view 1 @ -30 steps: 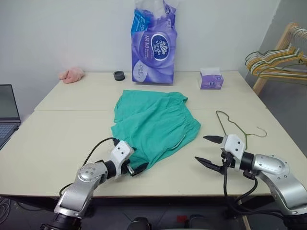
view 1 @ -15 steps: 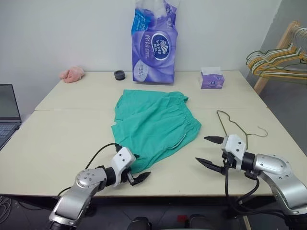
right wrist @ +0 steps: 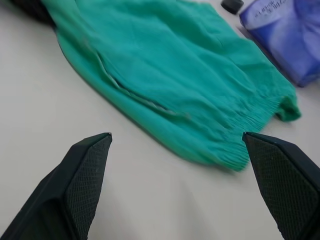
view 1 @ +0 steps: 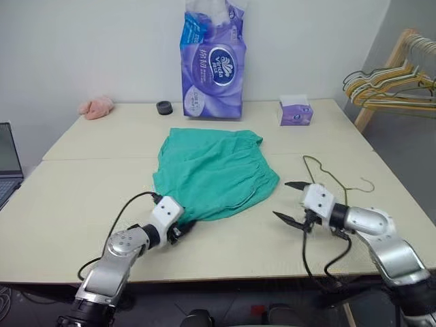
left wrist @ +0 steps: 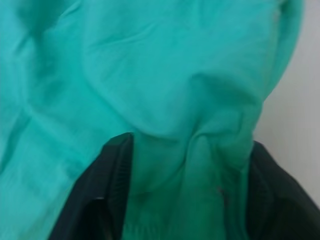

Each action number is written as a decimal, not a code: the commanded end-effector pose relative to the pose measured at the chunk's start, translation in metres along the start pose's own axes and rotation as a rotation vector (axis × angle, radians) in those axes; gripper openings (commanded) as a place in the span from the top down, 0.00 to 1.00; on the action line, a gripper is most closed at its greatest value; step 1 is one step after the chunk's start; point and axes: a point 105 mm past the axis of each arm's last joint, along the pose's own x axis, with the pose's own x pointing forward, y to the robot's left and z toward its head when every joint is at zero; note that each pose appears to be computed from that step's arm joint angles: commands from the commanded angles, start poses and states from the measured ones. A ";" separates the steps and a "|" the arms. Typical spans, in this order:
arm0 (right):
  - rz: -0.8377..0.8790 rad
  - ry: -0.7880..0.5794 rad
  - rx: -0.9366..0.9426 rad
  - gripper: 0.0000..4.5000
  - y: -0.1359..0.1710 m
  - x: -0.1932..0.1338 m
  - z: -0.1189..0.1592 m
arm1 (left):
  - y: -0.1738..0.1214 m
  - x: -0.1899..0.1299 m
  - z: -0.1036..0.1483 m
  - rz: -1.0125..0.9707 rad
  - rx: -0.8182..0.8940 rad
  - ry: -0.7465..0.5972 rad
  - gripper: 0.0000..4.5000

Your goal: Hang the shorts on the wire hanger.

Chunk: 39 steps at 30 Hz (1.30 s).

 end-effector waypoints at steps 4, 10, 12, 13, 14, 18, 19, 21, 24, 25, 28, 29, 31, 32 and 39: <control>0.002 0.023 -0.143 0.00 -0.007 0.029 -0.007 | 0.028 -0.015 0.021 0.049 -0.065 -0.099 0.84; 0.030 0.001 -0.203 0.00 -0.006 0.064 -0.001 | 0.033 -0.025 0.040 0.020 -0.144 -0.197 1.00; 0.037 -0.003 -0.234 0.00 -0.005 0.077 0.002 | 0.036 -0.028 0.046 0.018 -0.169 -0.225 1.00; 0.041 -0.001 -0.250 0.00 -0.004 0.084 0.002 | 0.037 -0.029 0.049 0.019 -0.176 -0.234 1.00; 0.035 0.001 -0.260 0.00 -0.004 0.089 0.003 | 0.038 -0.029 0.050 0.018 -0.182 -0.239 1.00; -0.012 0.013 -0.284 0.21 -0.014 0.100 0.002 | 0.037 -0.032 0.049 0.006 -0.176 -0.227 1.00; -0.024 0.019 -0.295 0.29 -0.017 0.100 0.001 | 0.037 -0.033 0.048 0.003 -0.172 -0.220 1.00; -0.060 0.035 -0.308 0.44 -0.027 0.099 -0.002 | 0.036 -0.034 0.046 -0.004 -0.164 -0.207 1.00; -0.107 0.042 -0.337 0.68 -0.042 0.096 -0.002 | 0.030 -0.033 0.041 -0.026 -0.148 -0.184 1.00; -0.133 0.042 -0.355 0.75 -0.050 0.094 0.000 | 0.026 -0.031 0.039 -0.045 -0.139 -0.171 1.00; -0.166 0.035 -0.401 0.99 -0.061 0.089 0.004 | 0.016 -0.027 0.036 -0.086 -0.112 -0.148 1.00; -0.170 0.032 -0.414 0.99 -0.063 0.088 0.005 | 0.014 -0.026 0.036 -0.095 -0.103 -0.142 1.00; -0.170 0.024 -0.434 0.99 -0.066 0.083 0.008 | 0.006 -0.023 0.034 -0.136 -0.094 -0.129 1.00; -0.166 0.026 -0.446 0.99 -0.068 0.079 0.008 | 0.002 -0.021 0.033 -0.157 -0.090 -0.123 1.00; -0.060 0.102 -0.482 0.99 -0.061 0.042 -0.007 | -0.029 -0.019 0.025 -0.325 -0.062 -0.068 1.00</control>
